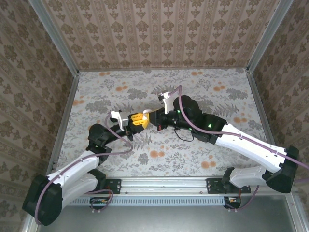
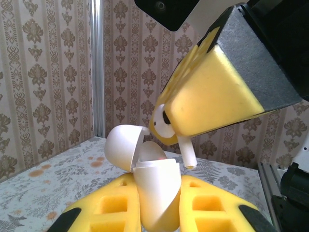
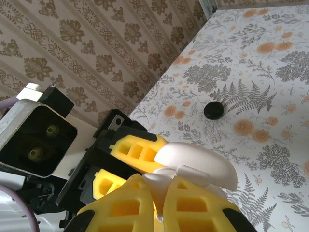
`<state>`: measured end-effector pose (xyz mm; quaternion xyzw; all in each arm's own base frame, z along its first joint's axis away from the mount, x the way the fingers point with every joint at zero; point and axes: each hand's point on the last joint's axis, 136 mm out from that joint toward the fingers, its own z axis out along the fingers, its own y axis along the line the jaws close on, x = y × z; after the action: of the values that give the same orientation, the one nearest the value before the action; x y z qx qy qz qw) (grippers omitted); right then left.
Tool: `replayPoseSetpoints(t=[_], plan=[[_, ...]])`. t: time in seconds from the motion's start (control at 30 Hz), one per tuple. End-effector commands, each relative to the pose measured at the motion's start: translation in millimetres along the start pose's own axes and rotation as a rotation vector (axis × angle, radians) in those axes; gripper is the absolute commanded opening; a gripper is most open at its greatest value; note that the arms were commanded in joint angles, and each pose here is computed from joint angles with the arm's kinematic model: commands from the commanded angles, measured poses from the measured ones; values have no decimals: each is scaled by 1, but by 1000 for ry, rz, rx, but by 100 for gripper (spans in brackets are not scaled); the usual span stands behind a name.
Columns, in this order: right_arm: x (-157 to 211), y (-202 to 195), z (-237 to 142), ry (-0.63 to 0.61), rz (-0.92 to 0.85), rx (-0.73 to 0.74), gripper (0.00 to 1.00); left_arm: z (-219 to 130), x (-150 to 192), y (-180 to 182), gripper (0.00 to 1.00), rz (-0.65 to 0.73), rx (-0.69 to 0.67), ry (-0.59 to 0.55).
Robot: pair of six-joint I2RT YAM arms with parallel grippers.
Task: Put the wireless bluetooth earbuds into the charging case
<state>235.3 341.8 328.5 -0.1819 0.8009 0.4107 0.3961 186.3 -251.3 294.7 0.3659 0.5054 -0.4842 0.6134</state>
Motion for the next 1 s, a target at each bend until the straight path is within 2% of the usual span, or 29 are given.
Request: replayPoseSetpoints(t=[0.0, 0.67, 0.97], plan=[[-16, 11, -3, -45, -33, -28, 6, 1, -16, -8, 0, 20, 30, -55], [-30, -2, -10, -90, -48, 41, 6, 3, -16, -11, 0, 12, 38, -54], [-17, -9, 1, -62, -45, 47, 6, 3, -19, -9, 0, 8, 28, -66]])
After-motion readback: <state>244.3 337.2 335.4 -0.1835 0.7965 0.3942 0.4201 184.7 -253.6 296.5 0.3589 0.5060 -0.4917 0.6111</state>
